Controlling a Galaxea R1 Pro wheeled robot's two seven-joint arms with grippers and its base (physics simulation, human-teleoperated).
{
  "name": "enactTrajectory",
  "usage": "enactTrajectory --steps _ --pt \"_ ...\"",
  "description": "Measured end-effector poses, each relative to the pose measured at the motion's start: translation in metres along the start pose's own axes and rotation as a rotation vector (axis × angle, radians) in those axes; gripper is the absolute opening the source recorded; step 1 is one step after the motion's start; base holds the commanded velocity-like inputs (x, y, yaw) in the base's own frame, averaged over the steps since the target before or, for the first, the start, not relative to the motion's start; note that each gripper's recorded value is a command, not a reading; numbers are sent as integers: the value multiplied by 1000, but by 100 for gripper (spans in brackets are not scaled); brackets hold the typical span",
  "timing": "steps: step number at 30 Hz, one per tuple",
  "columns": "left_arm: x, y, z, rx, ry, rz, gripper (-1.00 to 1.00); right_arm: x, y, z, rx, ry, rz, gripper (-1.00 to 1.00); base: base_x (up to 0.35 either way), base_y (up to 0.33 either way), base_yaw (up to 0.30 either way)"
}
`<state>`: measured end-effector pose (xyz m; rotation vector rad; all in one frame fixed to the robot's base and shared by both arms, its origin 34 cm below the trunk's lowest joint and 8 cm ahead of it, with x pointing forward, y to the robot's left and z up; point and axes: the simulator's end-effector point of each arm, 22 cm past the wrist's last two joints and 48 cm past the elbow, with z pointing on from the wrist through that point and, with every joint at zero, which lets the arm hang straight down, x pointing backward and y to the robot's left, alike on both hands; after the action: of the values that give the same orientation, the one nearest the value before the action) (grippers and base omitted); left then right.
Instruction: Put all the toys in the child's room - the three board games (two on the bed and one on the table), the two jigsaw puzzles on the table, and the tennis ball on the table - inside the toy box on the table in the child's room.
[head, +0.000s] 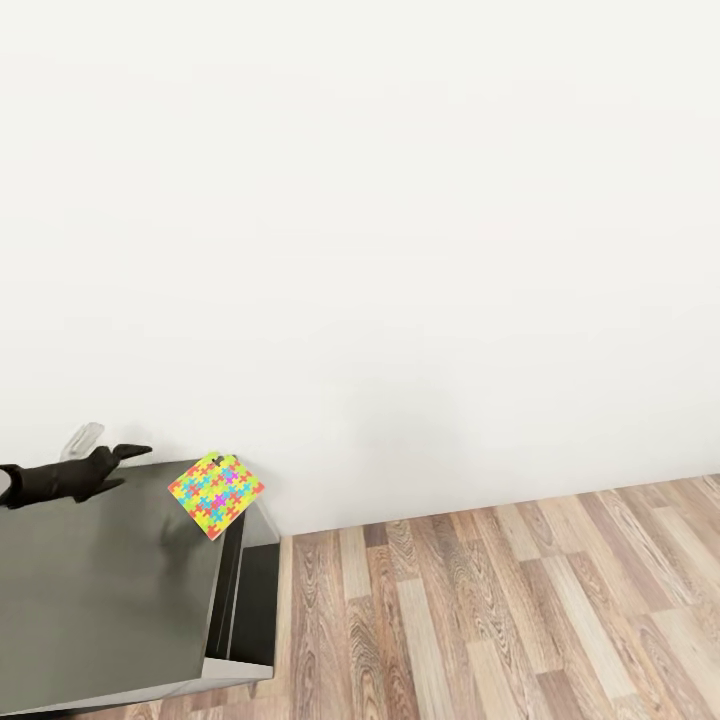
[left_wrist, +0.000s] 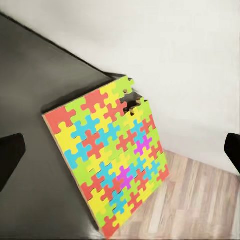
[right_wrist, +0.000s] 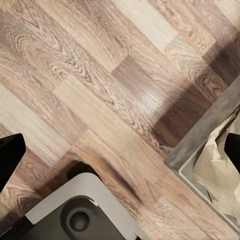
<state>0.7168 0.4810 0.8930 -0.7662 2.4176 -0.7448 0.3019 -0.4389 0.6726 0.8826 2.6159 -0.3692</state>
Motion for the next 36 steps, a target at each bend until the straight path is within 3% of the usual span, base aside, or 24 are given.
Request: enactTrajectory --steps 5,6,15,18,21,27,30,36 --pt "-5 -26 -28 169 32 -14 100 -2 2 0 -4 -4 1 100 0 0 0" --pt "-6 -43 -43 274 40 -13 100 -2 2 0 -6 -4 0 100 0 0 0" --pt "-1 -72 -56 407 58 9 100 -5 9 -1 -18 -6 -5 100 0 0 0" --pt "9 -80 -59 437 79 28 100 -10 32 -5 -67 -4 -36 100 0 0 0" --pt "14 -86 -64 454 93 52 100 -20 73 -16 -147 28 -78 100 0 0 0" --pt "14 -88 -67 458 95 64 100 -84 153 -31 -279 54 -106 100 0 0 0" --pt "14 -88 -68 458 94 65 100 -106 181 -32 -315 74 -112 100 0 0 0" --pt "14 -88 -68 458 94 67 100 -110 204 -25 -328 169 -130 100 0 0 0"
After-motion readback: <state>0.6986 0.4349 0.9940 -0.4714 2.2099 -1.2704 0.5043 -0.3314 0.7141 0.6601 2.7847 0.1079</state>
